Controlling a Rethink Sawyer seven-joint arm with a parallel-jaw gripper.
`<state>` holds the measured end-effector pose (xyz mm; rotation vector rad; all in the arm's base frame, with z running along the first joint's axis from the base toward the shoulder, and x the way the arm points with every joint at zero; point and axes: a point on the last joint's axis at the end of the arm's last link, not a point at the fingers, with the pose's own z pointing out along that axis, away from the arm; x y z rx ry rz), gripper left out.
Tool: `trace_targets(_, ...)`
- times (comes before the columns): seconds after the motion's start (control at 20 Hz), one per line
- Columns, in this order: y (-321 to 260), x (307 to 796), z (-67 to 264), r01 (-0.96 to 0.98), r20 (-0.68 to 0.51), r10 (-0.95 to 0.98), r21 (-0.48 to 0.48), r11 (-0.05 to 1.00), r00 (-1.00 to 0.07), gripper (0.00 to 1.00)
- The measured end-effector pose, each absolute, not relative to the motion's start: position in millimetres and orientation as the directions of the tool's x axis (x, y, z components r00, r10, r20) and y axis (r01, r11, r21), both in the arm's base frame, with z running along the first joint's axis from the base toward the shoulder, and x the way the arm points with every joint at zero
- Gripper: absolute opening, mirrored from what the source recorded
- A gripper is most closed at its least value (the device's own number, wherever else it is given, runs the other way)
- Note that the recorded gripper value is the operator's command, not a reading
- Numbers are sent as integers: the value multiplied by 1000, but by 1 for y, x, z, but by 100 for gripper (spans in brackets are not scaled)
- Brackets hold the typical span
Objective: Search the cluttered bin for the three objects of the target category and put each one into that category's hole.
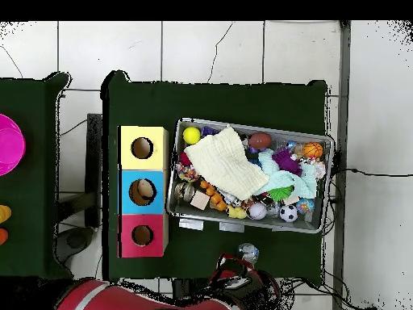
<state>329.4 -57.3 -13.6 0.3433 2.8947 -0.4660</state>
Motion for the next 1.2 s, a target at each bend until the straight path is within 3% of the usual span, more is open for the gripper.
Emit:
trace_targets(0.5,-53,326,-29,271,-232,211,-270,924,-950,0)
trace_targets(0.55,-51,326,-32,271,-238,210,-263,926,-948,100)
trace_targets(1.2,-51,321,-37,269,-231,211,-261,927,-950,100)
